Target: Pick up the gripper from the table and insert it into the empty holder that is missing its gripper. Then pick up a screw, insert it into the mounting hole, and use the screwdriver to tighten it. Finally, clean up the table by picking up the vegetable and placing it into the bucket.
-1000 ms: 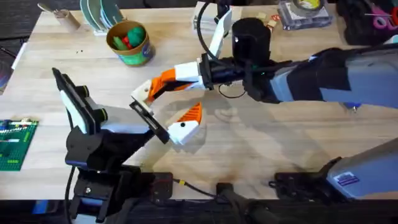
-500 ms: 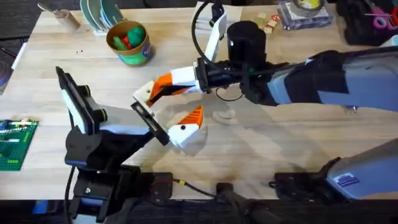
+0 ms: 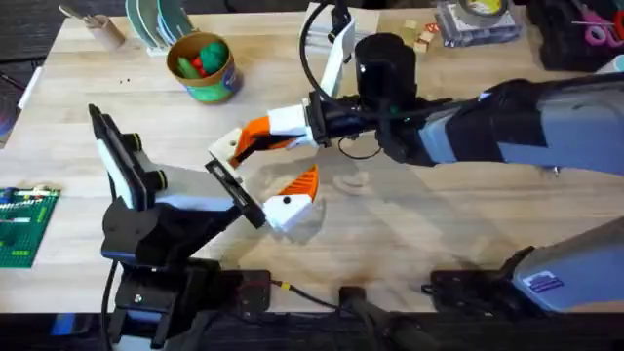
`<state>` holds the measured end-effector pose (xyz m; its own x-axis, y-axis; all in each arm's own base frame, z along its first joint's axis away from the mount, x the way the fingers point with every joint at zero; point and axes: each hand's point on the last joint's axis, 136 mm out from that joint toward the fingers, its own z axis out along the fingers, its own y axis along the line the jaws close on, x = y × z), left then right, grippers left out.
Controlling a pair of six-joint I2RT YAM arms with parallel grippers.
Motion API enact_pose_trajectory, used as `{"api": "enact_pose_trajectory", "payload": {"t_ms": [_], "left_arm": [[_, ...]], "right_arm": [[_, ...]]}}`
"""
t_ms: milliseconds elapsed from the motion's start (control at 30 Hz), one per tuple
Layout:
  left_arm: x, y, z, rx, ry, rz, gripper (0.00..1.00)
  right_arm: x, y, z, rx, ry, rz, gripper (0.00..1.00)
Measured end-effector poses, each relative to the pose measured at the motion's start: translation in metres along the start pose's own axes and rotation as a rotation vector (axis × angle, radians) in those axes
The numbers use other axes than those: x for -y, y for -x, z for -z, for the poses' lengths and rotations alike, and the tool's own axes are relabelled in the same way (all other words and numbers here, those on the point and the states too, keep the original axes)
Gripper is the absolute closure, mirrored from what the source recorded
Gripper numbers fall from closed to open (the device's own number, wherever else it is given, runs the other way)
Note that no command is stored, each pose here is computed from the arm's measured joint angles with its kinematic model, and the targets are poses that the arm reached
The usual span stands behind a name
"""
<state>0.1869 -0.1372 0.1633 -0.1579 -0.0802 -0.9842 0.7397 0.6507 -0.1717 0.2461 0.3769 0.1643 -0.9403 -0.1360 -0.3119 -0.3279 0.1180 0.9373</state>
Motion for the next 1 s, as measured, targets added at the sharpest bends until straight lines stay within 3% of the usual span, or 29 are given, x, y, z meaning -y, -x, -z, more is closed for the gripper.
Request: {"api": "enact_pose_trajectory", "payload": {"t_ms": [200,367,533,800,933,1000], "left_arm": [[0.000,0.000,0.000,0.000,0.000,0.005,0.008],[0.004,-0.001,0.000,-0.003,-0.023,-0.001,0.007],[0.019,-0.003,0.000,-0.017,-0.105,-0.008,0.007],[0.040,-0.007,0.003,-0.035,-0.227,-0.014,0.008],[0.044,-0.008,0.004,-0.038,-0.247,-0.014,0.008],[0.044,-0.008,0.004,-0.038,-0.251,-0.014,0.008]], "right_arm": [[0.001,-0.001,0.000,-0.005,-0.002,-0.007,0.906],[0.001,-0.002,0.005,-0.025,0.007,-0.019,0.742],[0.002,-0.001,0.011,-0.040,0.021,-0.019,0.597],[0.001,0.004,0.021,-0.048,0.049,-0.002,0.467],[0.004,0.010,0.029,-0.032,0.050,-0.001,0.336],[0.007,0.018,0.037,-0.008,0.041,-0.004,0.190]]}}
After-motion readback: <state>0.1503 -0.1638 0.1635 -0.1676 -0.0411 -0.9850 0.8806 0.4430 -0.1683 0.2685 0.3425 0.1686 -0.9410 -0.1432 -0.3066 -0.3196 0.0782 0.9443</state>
